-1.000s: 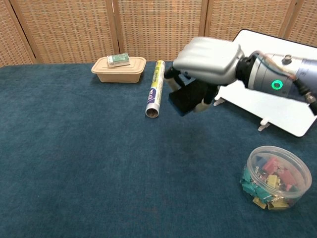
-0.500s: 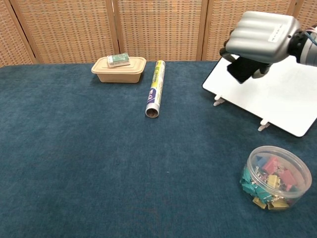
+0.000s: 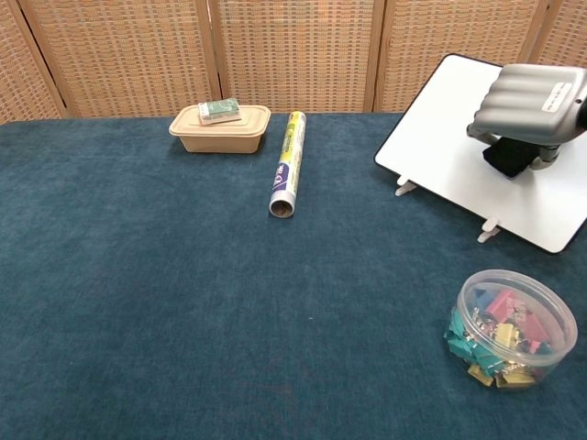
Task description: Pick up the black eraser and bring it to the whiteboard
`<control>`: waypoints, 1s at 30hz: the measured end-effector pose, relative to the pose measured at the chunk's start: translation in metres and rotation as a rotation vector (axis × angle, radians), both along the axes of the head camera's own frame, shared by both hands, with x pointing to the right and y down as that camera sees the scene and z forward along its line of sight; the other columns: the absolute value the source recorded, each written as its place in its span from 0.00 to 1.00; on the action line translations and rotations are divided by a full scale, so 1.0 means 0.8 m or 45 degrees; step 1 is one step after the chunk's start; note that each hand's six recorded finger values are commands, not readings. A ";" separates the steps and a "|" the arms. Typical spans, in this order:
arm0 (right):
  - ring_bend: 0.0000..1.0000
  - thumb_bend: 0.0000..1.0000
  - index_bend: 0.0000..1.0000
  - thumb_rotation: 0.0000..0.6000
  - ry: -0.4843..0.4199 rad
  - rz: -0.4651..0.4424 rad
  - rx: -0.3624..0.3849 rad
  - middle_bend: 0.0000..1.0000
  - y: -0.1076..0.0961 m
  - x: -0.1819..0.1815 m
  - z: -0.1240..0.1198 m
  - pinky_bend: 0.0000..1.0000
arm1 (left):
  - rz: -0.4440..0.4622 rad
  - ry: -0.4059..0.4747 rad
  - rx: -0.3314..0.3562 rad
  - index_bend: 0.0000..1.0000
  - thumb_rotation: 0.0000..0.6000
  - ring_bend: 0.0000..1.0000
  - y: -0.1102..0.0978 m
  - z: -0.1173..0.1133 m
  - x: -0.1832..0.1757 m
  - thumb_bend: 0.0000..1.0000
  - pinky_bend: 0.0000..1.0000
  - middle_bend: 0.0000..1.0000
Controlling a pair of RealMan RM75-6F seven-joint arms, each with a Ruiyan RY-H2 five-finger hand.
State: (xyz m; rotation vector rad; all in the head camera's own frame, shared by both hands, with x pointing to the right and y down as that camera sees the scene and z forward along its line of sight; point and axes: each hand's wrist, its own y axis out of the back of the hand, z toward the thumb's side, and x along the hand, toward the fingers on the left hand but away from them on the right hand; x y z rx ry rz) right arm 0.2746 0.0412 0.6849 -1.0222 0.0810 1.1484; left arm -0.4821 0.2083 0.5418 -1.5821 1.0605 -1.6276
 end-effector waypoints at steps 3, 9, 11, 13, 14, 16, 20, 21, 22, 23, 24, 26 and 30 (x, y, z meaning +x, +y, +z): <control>0.01 0.00 0.03 1.00 -0.001 0.021 -0.010 0.01 0.000 0.006 0.001 0.21 | 0.001 0.001 0.000 0.00 1.00 0.00 0.000 0.000 0.001 0.00 0.00 0.00; 0.00 0.00 0.00 1.00 0.011 0.070 0.012 0.00 0.003 0.016 -0.002 0.09 | 0.007 -0.002 -0.003 0.00 1.00 0.00 0.001 0.001 0.002 0.00 0.00 0.00; 0.00 0.00 0.00 1.00 0.015 0.072 0.031 0.00 0.005 0.015 -0.005 0.09 | 0.009 -0.002 -0.002 0.00 1.00 0.00 0.001 0.000 0.002 0.00 0.00 0.00; 0.00 0.00 0.00 1.00 0.019 0.073 0.047 0.00 0.007 0.014 -0.007 0.09 | 0.009 0.000 0.002 0.00 1.00 0.00 0.002 -0.001 0.002 0.00 0.00 0.00; 0.00 0.00 0.00 1.00 0.018 0.072 0.057 0.00 0.008 0.013 -0.010 0.09 | 0.008 0.001 0.003 0.00 1.00 0.00 0.002 -0.001 0.002 0.00 0.00 0.00; 0.00 0.00 0.00 1.00 0.008 0.070 0.073 0.00 0.010 0.011 -0.015 0.09 | 0.006 0.006 0.006 0.00 1.00 0.00 0.002 -0.002 0.002 0.00 0.00 0.00; 0.00 0.00 0.00 1.00 -0.043 0.073 0.106 0.00 0.013 0.004 -0.034 0.09 | 0.006 0.011 0.008 0.00 1.00 0.00 0.003 -0.004 0.001 0.00 0.00 0.00; 0.00 0.00 0.00 1.00 -0.061 0.075 0.111 0.00 0.014 0.002 -0.041 0.09 | 0.006 0.013 0.008 0.00 1.00 0.00 0.003 -0.004 0.001 0.00 0.00 0.00; 0.00 0.00 0.00 1.00 -0.081 0.079 0.116 0.00 0.015 0.001 -0.048 0.09 | 0.006 0.014 0.008 0.00 1.00 0.00 0.003 -0.004 0.001 0.00 0.00 0.00; 0.00 0.00 0.00 1.00 -0.111 0.085 0.123 0.00 0.016 -0.002 -0.059 0.09 | 0.006 0.016 0.009 0.00 1.00 0.00 0.003 -0.005 0.000 0.00 0.00 0.00; 0.00 0.00 0.00 1.00 -0.135 0.091 0.129 0.00 0.017 -0.003 -0.068 0.09 | 0.006 0.020 0.009 0.00 1.00 0.00 0.003 -0.005 0.000 0.00 0.00 0.00; 0.00 0.00 0.00 1.00 -0.196 0.111 0.143 0.00 0.019 -0.003 -0.092 0.09 | 0.003 0.025 0.011 0.00 1.00 0.00 0.003 -0.006 -0.001 0.00 0.00 0.00; 0.00 0.00 0.00 1.00 -0.320 0.187 0.180 0.00 0.021 0.018 -0.145 0.08 | -0.003 0.041 0.013 0.00 1.00 0.00 0.003 -0.009 -0.003 0.00 0.00 0.00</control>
